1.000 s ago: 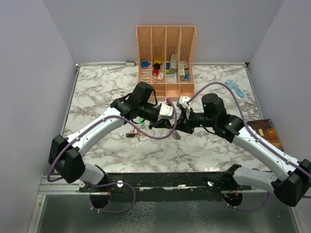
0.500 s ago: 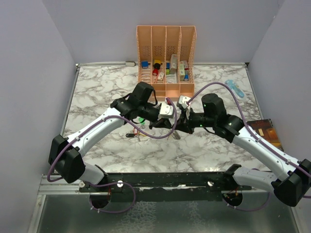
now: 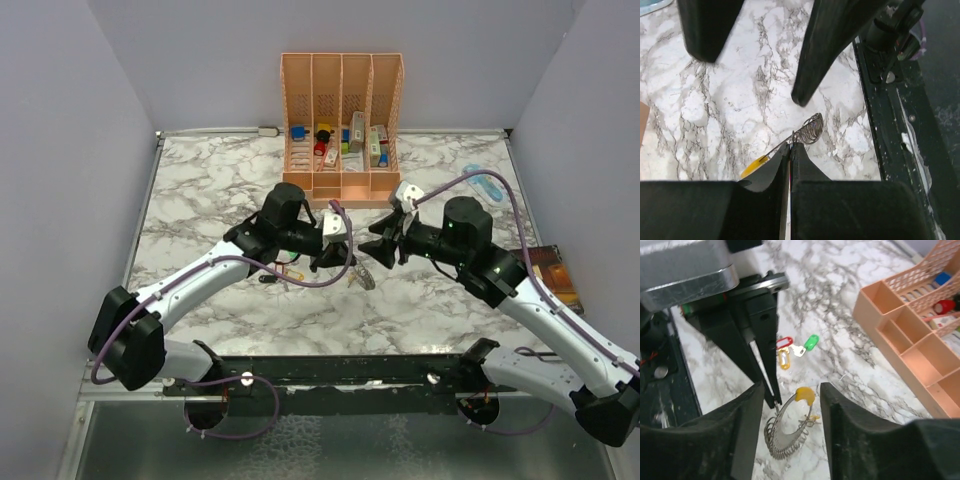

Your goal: Put the keys on the keyring

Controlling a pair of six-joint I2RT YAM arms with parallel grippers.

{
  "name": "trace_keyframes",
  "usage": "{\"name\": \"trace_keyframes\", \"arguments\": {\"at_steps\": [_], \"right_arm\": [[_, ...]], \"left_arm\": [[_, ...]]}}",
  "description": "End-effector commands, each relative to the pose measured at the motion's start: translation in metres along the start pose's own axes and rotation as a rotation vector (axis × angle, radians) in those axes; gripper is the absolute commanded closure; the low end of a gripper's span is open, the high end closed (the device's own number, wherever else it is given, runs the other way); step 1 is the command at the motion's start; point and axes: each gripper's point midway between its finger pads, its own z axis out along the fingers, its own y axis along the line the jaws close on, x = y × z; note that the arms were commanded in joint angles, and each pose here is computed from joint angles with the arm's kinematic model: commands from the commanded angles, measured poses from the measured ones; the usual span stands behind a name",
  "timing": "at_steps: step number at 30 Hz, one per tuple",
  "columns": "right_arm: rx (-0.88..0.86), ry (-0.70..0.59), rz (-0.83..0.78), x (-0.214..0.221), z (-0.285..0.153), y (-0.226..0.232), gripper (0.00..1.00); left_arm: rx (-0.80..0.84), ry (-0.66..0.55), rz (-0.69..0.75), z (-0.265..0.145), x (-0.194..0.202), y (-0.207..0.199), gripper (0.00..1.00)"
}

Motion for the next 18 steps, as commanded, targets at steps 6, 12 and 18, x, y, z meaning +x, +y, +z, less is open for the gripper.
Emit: {"name": "trace_keyframes", "arguments": {"at_steps": [6,12,18], "right_arm": [[0.321,-0.111,0.2,-0.022,0.003,-0.053,0.4],[0.381,-0.115,0.281,-0.025,0.011,-0.068,0.38],[0.52,-0.143,0.331,-0.037,-0.003,-0.097,0.38]], "left_arm": [[-0.176,-0.293,-0.031,-0.023,-0.067,0.03,1.0],[-0.271,-0.382,-0.165,-0.039,-0.078,0.059,1.0],[-0.348,-0.464,-0.178,-0.061,-0.094,0.076,1.0]]}}
